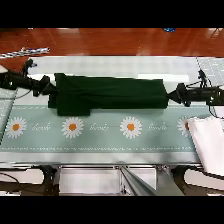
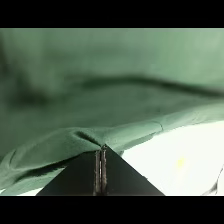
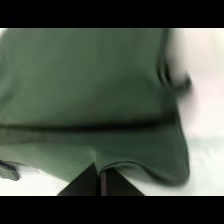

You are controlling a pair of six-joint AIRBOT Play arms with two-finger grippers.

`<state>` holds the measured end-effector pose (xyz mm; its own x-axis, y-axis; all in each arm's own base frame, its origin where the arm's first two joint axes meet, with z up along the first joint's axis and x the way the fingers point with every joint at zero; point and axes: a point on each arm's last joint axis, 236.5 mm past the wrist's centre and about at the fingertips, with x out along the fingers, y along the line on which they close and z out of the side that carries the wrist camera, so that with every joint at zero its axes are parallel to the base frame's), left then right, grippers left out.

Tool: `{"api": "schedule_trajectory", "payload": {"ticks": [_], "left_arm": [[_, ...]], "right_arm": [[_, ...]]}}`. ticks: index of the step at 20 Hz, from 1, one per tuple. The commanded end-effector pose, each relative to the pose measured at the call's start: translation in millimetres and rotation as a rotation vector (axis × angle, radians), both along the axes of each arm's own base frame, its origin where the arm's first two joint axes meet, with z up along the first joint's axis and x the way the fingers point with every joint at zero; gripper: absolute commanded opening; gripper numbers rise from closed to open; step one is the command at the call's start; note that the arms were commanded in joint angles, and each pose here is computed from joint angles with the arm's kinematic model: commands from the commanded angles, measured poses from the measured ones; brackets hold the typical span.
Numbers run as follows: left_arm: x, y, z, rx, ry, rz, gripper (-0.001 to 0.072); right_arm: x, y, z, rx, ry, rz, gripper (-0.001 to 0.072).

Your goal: Fold the shirts.

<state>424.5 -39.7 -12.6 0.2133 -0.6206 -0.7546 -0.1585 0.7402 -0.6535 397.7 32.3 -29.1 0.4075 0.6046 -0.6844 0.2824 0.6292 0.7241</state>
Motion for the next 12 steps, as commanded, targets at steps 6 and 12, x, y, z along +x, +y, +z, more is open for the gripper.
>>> {"api": "schedule_trajectory", "payload": {"ticks": [6, 12], "left_arm": [[95, -2, -4, -0.022, -0.016, 0.023, 0.0019], [110, -6, -37, -0.027, 0.007, 0.019, 0.002]], "right_arm": [[58, -14, -7, 0.004, -0.019, -0.035, 0.0024], [74, -16, -28, 0.02, -0.009, -0.077, 0.0024]]}}
